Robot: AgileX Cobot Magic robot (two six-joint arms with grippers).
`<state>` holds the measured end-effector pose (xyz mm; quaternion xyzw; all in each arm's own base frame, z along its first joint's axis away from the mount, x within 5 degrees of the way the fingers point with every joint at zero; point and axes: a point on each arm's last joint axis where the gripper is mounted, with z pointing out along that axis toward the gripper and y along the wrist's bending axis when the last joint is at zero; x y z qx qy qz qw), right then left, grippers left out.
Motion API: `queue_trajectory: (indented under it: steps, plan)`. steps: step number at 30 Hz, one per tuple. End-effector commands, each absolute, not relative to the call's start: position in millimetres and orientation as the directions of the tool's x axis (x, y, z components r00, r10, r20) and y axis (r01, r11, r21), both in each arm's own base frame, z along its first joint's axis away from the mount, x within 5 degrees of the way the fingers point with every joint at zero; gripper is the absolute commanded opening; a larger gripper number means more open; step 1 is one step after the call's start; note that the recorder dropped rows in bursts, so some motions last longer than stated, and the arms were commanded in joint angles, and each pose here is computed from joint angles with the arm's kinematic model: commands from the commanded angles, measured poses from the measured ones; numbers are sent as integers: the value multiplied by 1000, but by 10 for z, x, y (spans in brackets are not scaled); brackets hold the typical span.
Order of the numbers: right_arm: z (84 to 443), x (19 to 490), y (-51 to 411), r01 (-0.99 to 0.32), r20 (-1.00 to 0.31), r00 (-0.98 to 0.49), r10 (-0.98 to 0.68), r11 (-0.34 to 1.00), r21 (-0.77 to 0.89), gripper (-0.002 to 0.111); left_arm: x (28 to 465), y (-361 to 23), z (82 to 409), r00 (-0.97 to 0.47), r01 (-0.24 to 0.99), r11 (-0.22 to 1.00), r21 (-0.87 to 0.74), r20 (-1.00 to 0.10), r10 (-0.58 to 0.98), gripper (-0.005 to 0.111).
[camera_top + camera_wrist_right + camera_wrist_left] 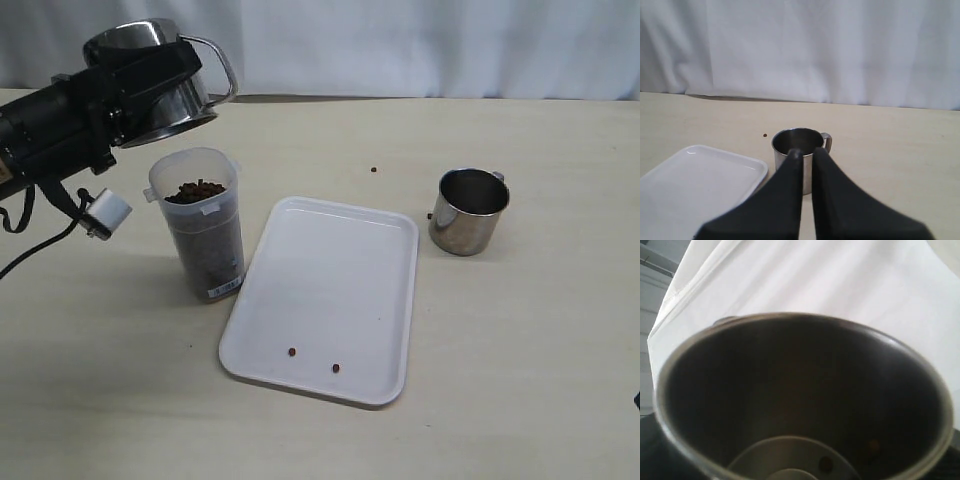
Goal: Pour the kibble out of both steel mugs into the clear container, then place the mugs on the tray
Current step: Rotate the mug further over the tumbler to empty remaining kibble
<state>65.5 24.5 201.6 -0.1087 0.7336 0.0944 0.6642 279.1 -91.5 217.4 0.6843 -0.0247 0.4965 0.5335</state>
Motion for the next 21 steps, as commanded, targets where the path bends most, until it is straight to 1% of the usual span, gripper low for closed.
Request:
queue_trajectory:
  steps: [1, 11, 17, 21]
  plan:
    - [2004, 655, 240, -278, -995, -98, -29, 961, 0, 5, 2803, -906, 2200, 492, -558, -429, 710, 700, 517, 0]
    - [2004, 655, 240, -278, -995, -98, -29, 961, 0, 5, 2888, -953, 2014, 553, -547, -429, 719, 695, 459, 0]
    - [2004, 655, 240, -278, -995, -98, -29, 961, 0, 5, 2905, -937, 2058, 529, -550, -407, 730, 681, 506, 0]
    - [2004, 655, 240, -278, -995, -98, -29, 961, 0, 5, 2942, -900, 2089, 509, -516, -397, 759, 644, 570, 0]
